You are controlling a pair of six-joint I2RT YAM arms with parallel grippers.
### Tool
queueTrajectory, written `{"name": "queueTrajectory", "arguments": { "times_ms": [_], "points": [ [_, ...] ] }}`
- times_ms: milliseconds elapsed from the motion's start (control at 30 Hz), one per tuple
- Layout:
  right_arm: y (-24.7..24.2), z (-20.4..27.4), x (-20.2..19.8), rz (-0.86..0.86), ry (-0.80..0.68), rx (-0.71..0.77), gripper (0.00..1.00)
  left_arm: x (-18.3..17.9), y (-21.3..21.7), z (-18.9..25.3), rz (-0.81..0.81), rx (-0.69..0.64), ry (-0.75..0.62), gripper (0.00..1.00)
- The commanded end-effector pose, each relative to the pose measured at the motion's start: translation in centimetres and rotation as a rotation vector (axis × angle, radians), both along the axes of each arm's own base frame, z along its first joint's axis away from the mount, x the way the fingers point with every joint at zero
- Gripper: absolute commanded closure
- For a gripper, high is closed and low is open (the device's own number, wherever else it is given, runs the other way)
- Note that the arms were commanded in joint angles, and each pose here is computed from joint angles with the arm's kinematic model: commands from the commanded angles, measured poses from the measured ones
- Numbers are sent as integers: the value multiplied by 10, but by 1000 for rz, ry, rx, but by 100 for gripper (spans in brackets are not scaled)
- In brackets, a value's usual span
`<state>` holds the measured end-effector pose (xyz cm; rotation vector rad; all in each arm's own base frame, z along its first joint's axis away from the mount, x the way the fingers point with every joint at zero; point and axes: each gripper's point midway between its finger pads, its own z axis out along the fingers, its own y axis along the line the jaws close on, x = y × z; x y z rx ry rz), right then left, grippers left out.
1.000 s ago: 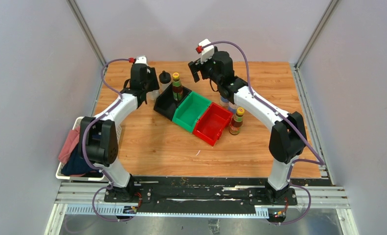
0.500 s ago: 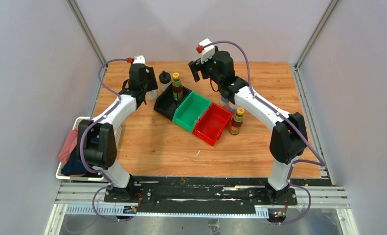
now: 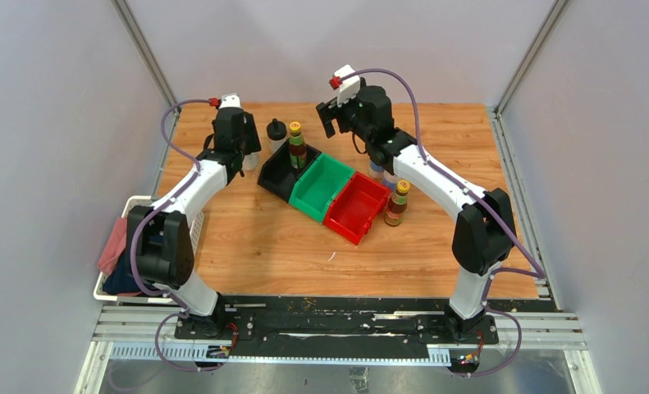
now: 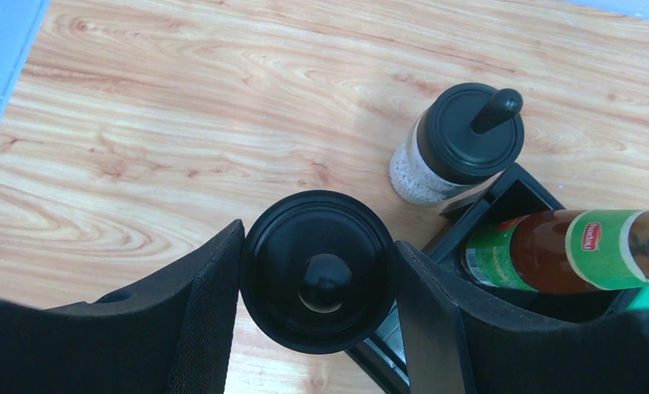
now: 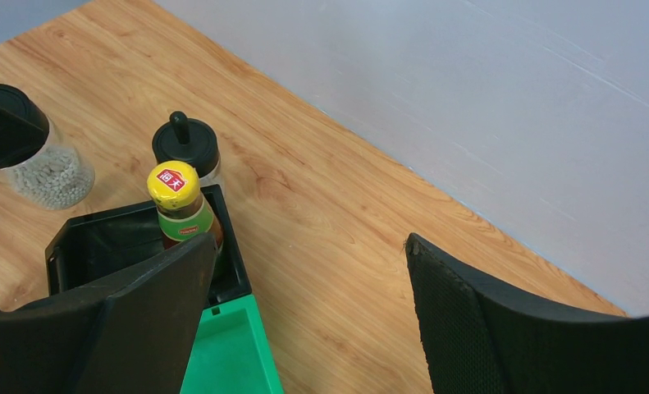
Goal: Organize the condiment bottles
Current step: Pick up the bottle from the center of the board.
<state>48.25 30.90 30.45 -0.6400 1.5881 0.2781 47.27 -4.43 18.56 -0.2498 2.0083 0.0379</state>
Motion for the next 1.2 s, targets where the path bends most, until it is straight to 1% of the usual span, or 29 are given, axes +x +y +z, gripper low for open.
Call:
{"name": "queueTrajectory", "arguments": {
  "times_ms": [0,100,167,233,267,400,467,567,1167],
  "points": [
    [3,16,-8,12,-24,41,11,-5,5,30,39,11,-67,79],
    [3,16,-8,11,-25,42,11,-9,6,34,47,18,-69,79],
    [3,16,-8,11,-23,42,11,-11,6,36,50,21,-68,82],
    [3,15,-8,12,-21,42,11,-13,7,38,55,25,-67,90],
    [3,16,-8,12,-22,45,11,-14,8,38,58,28,-65,92],
    [3,15,-9,13,-18,45,11,-17,9,37,64,32,-61,93],
    [3,14,-9,13,-18,45,11,-19,9,36,64,32,-59,97],
    [3,15,-10,13,-18,46,11,-20,8,35,67,36,-57,100],
    [2,15,-10,9,-19,44,11,-29,7,50,75,49,-73,100]
  ]
}}
